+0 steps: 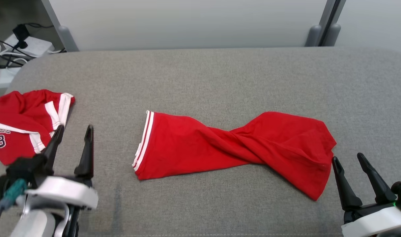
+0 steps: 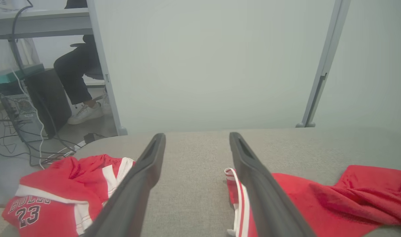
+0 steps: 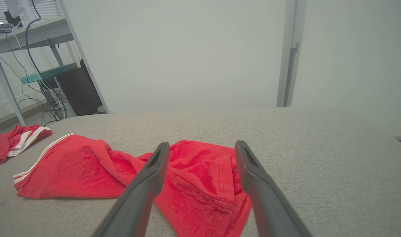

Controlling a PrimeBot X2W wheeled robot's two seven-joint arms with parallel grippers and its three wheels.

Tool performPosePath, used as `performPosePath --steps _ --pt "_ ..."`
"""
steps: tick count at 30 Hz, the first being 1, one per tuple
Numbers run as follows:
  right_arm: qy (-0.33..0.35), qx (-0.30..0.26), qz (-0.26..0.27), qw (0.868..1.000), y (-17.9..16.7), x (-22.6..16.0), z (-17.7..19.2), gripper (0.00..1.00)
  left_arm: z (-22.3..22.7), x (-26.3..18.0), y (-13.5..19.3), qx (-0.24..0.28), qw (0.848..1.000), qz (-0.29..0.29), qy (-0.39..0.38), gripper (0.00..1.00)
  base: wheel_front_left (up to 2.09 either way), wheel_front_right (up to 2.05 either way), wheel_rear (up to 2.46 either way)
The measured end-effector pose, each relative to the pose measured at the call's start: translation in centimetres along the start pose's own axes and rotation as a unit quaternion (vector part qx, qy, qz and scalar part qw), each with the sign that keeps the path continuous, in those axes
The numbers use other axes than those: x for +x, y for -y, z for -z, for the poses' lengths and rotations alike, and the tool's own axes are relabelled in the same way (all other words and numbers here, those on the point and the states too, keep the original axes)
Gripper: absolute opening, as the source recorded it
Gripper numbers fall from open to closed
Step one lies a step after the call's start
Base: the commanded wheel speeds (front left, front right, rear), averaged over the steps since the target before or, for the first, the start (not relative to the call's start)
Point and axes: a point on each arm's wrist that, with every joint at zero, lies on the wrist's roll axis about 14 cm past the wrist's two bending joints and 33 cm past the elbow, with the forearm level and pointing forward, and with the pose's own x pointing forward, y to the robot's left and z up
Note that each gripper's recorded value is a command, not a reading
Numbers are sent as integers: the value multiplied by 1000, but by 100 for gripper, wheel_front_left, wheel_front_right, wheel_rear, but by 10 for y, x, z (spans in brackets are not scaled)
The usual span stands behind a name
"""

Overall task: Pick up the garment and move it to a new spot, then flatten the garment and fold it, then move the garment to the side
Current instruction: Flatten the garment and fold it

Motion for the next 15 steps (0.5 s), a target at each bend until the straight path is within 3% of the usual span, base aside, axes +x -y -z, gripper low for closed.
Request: performPosePath --steps 4,8,15 --pt "-7 -8 1 1000 4 6 3 100 -10 34 23 -10 999 52 0 100 0 0 0" --pt "-5 -11 3 1000 8 18 3 100 1 73 47 -14 992 110 -58 100 0 0 0" --pt "-10 -5 27 1000 22 27 14 100 62 118 76 -44 955 169 -240 100 0 0 0"
